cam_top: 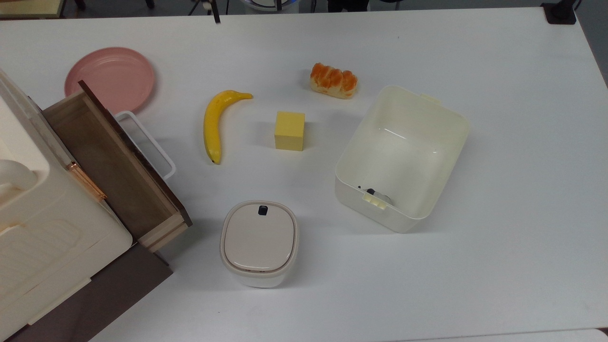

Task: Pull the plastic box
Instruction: 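Move the gripper over the cream plastic box and lower toward its rim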

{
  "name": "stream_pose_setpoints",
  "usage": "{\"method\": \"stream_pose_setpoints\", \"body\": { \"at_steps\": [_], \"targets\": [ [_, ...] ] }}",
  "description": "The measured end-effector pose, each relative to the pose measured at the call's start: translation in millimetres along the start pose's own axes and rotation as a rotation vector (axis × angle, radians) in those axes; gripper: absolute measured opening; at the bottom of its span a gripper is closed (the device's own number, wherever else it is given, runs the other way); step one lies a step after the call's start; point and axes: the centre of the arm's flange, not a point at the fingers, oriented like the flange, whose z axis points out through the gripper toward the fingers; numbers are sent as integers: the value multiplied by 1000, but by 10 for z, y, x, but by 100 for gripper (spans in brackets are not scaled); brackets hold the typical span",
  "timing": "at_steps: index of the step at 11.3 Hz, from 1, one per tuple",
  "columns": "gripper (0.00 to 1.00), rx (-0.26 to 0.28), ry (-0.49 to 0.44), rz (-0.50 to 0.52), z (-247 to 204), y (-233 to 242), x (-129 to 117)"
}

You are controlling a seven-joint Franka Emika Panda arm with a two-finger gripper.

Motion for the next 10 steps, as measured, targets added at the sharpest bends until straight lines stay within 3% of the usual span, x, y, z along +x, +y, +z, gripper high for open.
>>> {"method": "stream_pose_setpoints", "body": {
  "at_steps": [1, 3, 7, 10],
  "targets": [
    [100, 0, 5, -155, 109, -24, 67],
    [100, -5, 32, -326, 302, -225, 269],
    [100, -14, 119, -471, 405, -940, 626],
    [100, 26, 97, -557, 646, -1438, 769]
  ]
}}
